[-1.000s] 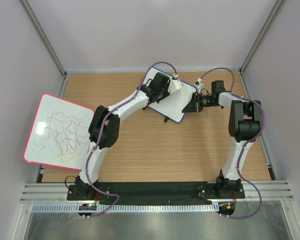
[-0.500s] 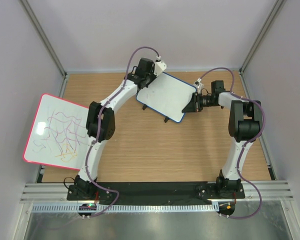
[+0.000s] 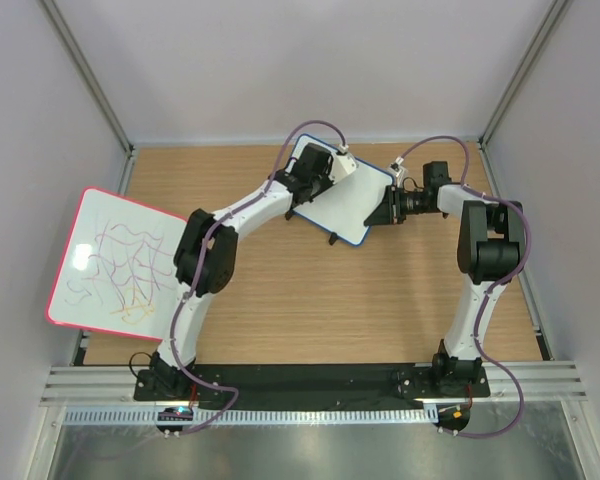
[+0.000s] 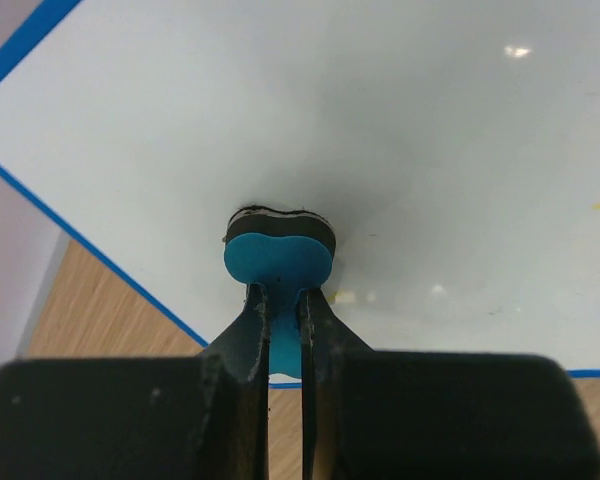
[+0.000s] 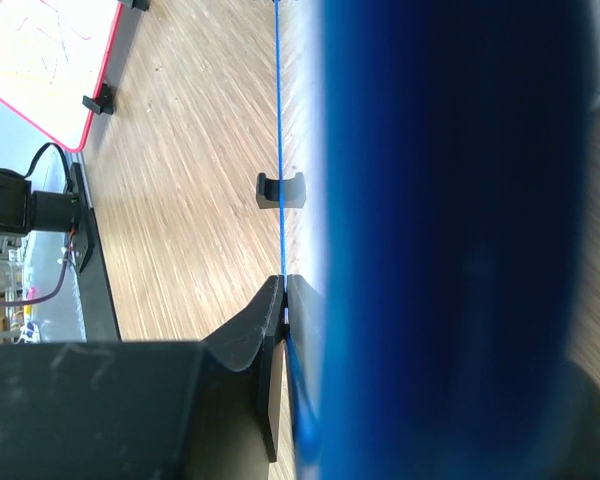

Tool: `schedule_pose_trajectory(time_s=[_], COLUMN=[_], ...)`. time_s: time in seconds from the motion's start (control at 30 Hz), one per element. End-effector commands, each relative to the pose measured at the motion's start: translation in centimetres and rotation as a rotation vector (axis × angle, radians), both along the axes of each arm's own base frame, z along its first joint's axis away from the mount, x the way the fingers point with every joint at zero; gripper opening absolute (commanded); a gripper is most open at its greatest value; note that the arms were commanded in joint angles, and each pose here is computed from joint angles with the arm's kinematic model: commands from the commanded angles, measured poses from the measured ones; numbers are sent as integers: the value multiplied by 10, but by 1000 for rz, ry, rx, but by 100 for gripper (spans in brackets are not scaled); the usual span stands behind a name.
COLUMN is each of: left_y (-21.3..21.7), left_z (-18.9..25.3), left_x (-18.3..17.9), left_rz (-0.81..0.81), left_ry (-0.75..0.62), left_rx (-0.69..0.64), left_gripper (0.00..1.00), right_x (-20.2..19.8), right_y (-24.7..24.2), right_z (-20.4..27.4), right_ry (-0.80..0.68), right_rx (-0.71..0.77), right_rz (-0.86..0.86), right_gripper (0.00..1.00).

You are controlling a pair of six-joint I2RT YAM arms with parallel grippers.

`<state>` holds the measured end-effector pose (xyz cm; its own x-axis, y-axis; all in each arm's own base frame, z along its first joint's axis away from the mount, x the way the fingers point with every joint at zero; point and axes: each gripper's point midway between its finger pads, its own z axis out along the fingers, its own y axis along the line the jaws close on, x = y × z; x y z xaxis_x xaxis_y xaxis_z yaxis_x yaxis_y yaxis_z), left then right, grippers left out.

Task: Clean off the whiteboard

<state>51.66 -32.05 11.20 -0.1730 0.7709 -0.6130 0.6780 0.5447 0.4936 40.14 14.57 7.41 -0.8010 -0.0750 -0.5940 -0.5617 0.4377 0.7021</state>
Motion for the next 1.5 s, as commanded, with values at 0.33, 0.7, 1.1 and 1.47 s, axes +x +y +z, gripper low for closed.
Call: schedule_pose_trajectory(time_s=[0.33,0.7,1.1,1.47], left_y=[-1,73,-14,-38], left_z=[-17,-31,-41,-44], left_x=[8,31,-54,-61], left_rz=[-7,106,-113,-137], left_ry=[119,128,218,167], left_rx=[-82,-49,-61,10], left_gripper=[0,0,0,0], right_x=[3,4,3,3], right_y=[2,2,2,2], right_z=[8,8,7,8], right_ry=[-116,-119,-116,-119], right_rx=[-63,-63,-65,-64], right_rz=[27,27,26,26], right_gripper=[1,1,1,1])
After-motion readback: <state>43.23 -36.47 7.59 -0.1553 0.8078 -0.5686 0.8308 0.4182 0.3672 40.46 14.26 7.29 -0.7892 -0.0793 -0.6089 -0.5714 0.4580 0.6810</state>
